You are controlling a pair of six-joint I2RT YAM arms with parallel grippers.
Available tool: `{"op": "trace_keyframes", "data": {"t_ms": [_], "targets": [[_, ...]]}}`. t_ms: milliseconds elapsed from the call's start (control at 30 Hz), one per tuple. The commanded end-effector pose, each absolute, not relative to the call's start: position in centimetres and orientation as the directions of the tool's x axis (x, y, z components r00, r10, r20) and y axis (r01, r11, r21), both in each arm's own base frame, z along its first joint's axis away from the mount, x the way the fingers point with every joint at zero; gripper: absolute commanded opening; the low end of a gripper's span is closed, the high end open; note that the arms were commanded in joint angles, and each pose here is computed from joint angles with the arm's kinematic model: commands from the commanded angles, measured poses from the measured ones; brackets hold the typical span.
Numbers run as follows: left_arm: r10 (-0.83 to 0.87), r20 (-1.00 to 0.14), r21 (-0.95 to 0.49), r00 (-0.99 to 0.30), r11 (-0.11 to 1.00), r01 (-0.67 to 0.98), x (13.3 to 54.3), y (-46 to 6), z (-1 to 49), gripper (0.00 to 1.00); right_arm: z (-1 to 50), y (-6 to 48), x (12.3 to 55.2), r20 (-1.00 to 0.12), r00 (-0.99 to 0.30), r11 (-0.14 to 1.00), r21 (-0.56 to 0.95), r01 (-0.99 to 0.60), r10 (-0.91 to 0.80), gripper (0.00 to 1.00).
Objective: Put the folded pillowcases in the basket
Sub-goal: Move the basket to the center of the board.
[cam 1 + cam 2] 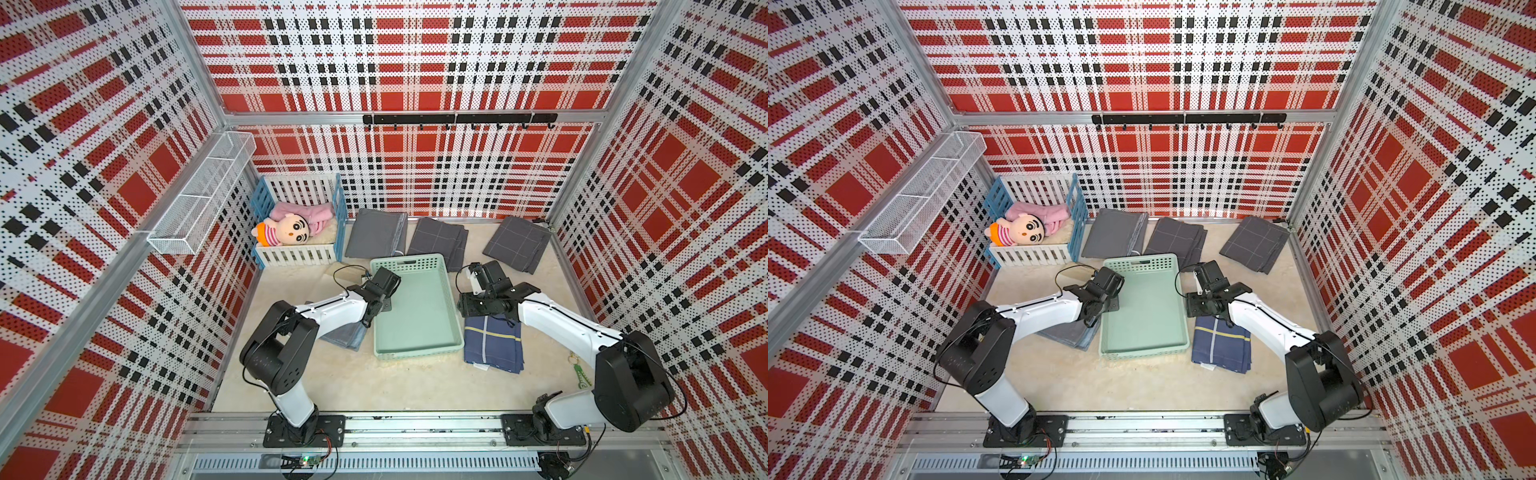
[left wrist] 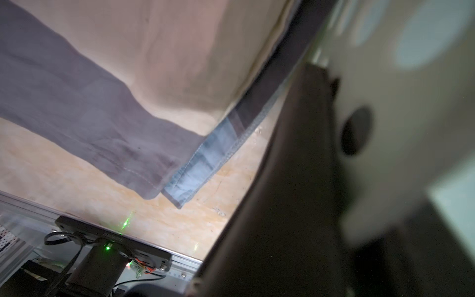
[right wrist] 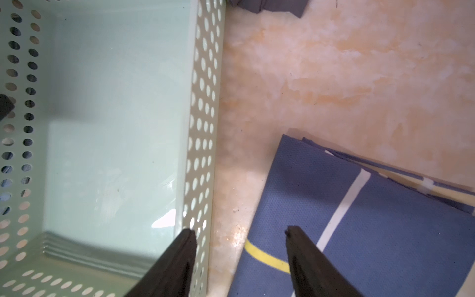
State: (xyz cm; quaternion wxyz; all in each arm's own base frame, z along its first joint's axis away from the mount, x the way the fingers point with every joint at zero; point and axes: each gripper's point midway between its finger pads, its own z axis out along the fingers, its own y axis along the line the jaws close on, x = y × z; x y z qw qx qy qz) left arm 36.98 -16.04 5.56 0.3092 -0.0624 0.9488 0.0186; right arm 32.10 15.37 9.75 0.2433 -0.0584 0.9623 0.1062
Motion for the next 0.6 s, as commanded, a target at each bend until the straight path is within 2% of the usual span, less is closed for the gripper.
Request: {"op": "trace_keyframes", "data": {"t_ms": [0,100,200,300,333,400,433,533,567], "targets": [[-0.01,-0.588,0.156,-0.809,0.98,-0.126,37.9,-13.5,4.2,0.0,8.6,13.2,32.4,-0.459,-0.889,0.987,0.144,-0.077,-0.003,0.64],[0.006,-0.597,0.169,-0.802,0.979,-0.118,38.0,-13.4,4.8,0.02,8.1,10.5,32.7,-0.44,-0.894,0.993,0.118,0.028,0.078,0.65],[0.004,-0.616,0.179,-0.788,0.975,-0.134,37.9,-12.8,5.8,0.15,7.1,9.0,32.6,-0.401,-0.908,0.992,0.091,0.089,0.118,0.63],[0.003,-0.632,0.193,-0.775,0.969,-0.154,37.8,-12.0,7.1,0.27,5.9,8.8,32.1,-0.368,-0.919,0.99,0.086,0.115,0.139,0.57],[0.002,-0.632,0.195,-0.775,0.968,-0.157,37.7,-11.8,7.5,0.3,5.5,8.8,31.9,-0.357,-0.923,0.988,0.089,0.123,0.147,0.53],[-0.007,-0.643,0.18,-0.766,0.971,-0.16,37.5,-11.9,8.6,0.4,4.4,8.9,31.3,-0.33,-0.932,0.987,0.095,0.128,0.153,0.37],[-0.013,-0.656,0.164,-0.754,0.973,-0.16,37.4,-12.2,9.5,0.42,3.8,9.0,31.1,-0.315,-0.936,0.987,0.099,0.129,0.154,0.3],[-0.025,-0.698,0.121,-0.716,0.981,-0.152,37.3,-13.5,12.2,0.48,2.2,8.9,30.7,-0.276,-0.948,0.986,0.093,0.137,0.158,0.19],[-0.022,-0.71,0.109,-0.704,0.984,-0.14,37.4,-14.2,13.2,0.49,1.7,8.9,30.8,-0.271,-0.949,0.986,0.091,0.141,0.161,0.18]]}}
